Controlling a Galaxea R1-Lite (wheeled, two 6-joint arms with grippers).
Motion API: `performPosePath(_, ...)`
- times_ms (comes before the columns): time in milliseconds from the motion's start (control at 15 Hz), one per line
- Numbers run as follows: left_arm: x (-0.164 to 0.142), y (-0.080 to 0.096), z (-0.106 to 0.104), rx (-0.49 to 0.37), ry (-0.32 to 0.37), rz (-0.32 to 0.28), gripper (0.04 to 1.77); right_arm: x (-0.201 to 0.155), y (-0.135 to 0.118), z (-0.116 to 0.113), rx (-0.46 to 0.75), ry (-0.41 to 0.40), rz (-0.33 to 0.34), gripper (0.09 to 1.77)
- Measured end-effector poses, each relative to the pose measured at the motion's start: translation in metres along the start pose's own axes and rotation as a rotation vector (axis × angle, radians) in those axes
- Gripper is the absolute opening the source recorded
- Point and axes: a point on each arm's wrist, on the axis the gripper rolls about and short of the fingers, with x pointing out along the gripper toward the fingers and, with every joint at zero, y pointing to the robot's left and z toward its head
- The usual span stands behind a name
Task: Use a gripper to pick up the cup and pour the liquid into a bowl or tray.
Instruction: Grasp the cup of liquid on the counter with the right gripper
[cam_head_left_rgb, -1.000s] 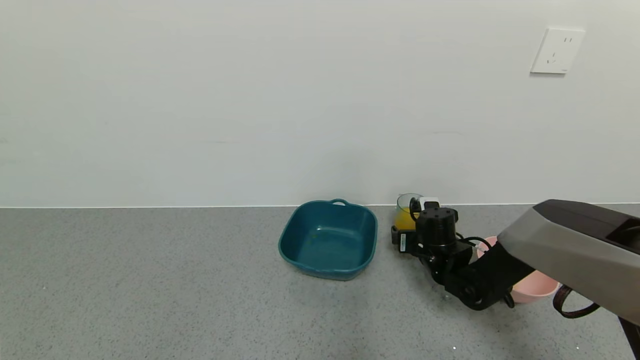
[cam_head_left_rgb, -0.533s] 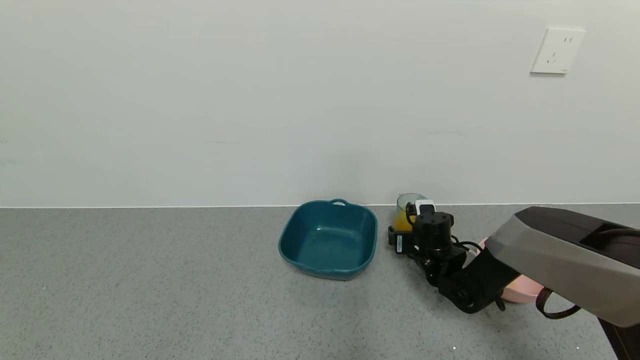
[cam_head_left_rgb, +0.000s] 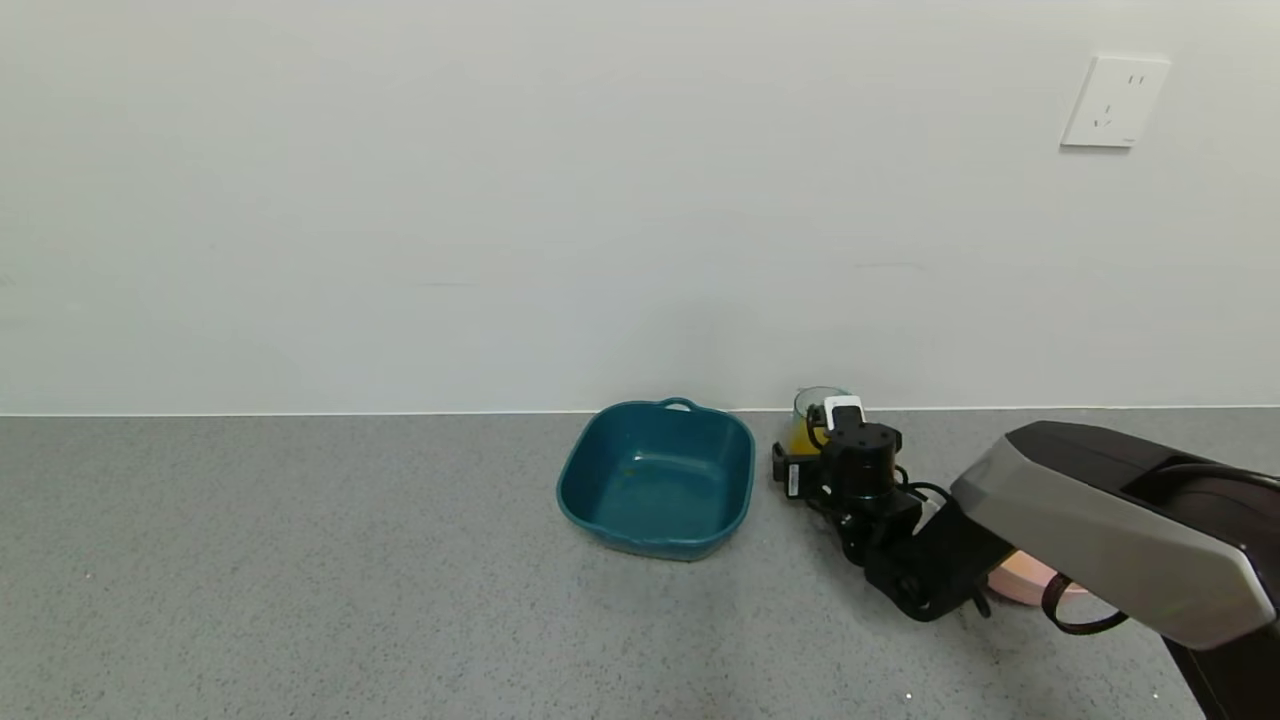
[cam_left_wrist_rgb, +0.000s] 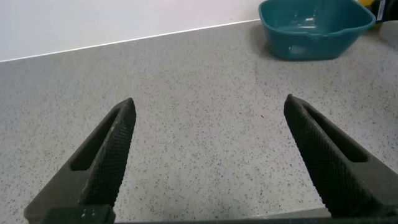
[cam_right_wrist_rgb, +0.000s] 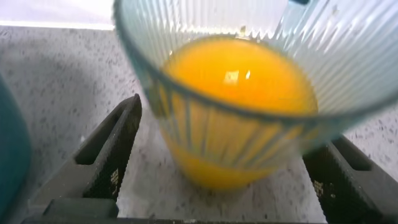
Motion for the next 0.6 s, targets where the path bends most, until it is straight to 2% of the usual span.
performPosePath(600,0.0,0.0,0.0,0.0,0.0,0.0,1.72,0.015,-0.002,-0.002,0.004,-0.034,-0.012,1.71)
